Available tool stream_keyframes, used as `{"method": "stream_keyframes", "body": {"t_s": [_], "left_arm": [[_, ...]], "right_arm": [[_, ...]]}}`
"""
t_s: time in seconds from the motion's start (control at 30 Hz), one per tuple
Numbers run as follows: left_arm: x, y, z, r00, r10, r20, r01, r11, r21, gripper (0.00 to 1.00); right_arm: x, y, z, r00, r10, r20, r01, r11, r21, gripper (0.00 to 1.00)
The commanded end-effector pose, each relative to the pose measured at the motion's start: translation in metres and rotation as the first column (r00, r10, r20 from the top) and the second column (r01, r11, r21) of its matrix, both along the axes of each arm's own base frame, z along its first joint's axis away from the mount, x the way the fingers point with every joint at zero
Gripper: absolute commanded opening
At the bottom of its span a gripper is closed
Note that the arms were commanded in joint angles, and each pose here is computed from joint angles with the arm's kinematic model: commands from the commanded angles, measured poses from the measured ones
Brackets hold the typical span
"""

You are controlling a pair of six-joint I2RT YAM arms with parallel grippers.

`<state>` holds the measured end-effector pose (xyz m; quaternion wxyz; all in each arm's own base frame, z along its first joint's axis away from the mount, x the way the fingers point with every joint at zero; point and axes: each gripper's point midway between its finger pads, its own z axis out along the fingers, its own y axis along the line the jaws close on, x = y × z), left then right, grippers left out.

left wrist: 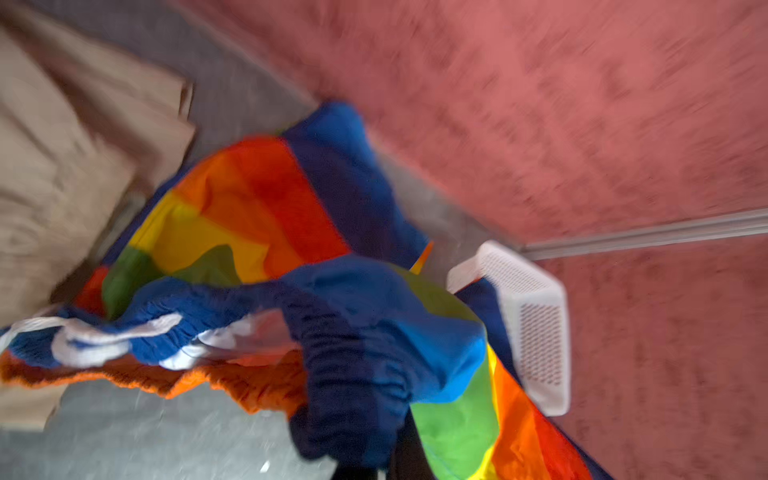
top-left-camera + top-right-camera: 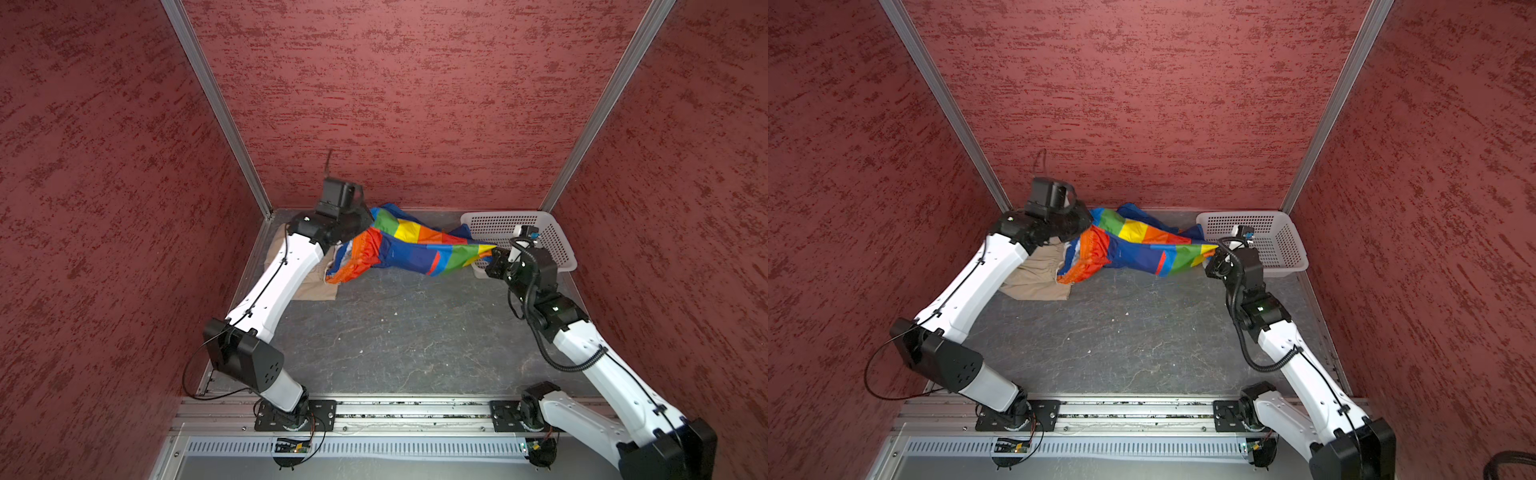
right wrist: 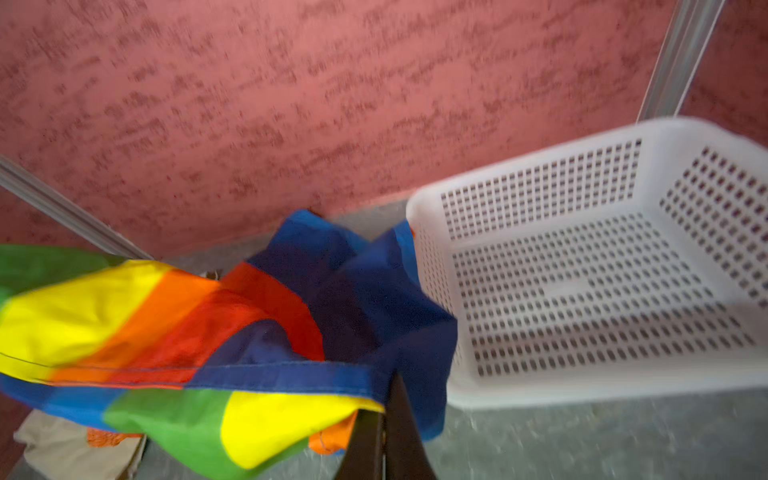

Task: Fold and stack the shorts

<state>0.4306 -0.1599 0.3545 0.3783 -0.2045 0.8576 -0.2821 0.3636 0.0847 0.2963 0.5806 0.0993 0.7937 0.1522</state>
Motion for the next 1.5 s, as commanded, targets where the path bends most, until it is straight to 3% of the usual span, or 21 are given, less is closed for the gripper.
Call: {"method": "stream_keyframes", "body": {"t_s": [0.0,0.17,0.3,0.37,0.53,0.67,0.8,0.87,0.93,1.1,1.2,1.33,1.47], "left_arm": [[0.01,0.002,0.024,0.991,-0.136,-0.012,0.136,0.991,-0.009,0.0],[0.058,0.017,0.068,0.978,-0.204,0.049,0.21,0.959,-0.191,0.0],[0.096,0.04,0.108,0.956,-0.208,0.207,0.276,0.874,-0.401,0.0],[0.108,0.054,0.131,0.935,-0.184,0.303,0.309,0.844,-0.438,0.0],[0.108,0.076,0.187,0.858,-0.149,0.492,0.399,0.796,-0.455,0.0],[0.084,0.068,0.198,0.846,-0.215,0.488,0.455,0.769,-0.45,0.0],[0.048,0.035,0.147,0.875,-0.305,0.376,0.452,0.795,-0.405,0.0],[0.019,0.024,0.124,0.868,-0.325,0.374,0.466,0.794,-0.391,0.0],[-0.009,0.023,0.093,0.873,-0.327,0.361,0.461,0.795,-0.394,0.0],[-0.084,0.035,-0.016,0.942,-0.295,0.163,0.337,0.836,-0.432,0.0],[-0.128,0.04,-0.078,0.958,-0.285,0.024,0.266,0.854,-0.447,0.0],[-0.175,0.058,-0.133,0.972,-0.218,-0.09,0.155,0.878,-0.453,0.0],[-0.218,0.065,-0.189,0.958,-0.171,-0.231,0.038,0.873,-0.487,0.0]], "right_arm": [[0.036,-0.011,0.055,0.99,-0.063,0.123,0.065,0.998,-0.007,0.0],[0.098,-0.009,0.116,0.977,-0.062,0.206,0.072,0.997,-0.042,0.0],[0.143,-0.004,0.148,0.963,-0.059,0.263,0.075,0.996,-0.053,0.0],[0.159,0.0,0.163,0.95,-0.051,0.307,0.072,0.996,-0.056,0.0],[0.176,0.004,0.218,0.886,-0.055,0.46,0.086,0.995,-0.048,0.0],[0.163,0.006,0.236,0.874,-0.025,0.485,0.058,0.997,-0.052,0.0],[0.123,0.005,0.19,0.894,-0.005,0.448,0.003,1.0,0.005,0.0],[0.097,0.009,0.154,0.915,0.029,0.401,-0.041,0.999,0.022,0.0],[0.074,0.015,0.105,0.948,0.059,0.314,-0.079,0.996,0.05,0.0],[0.008,0.033,-0.008,0.985,0.135,0.106,-0.149,0.978,0.143,0.0],[-0.025,0.043,-0.059,0.983,0.185,-0.018,-0.18,0.97,0.162,0.0],[-0.061,0.053,-0.11,0.962,0.237,-0.137,-0.21,0.96,0.187,0.0],[-0.095,0.044,-0.163,0.934,0.224,-0.279,-0.177,0.967,0.183,0.0]]}}
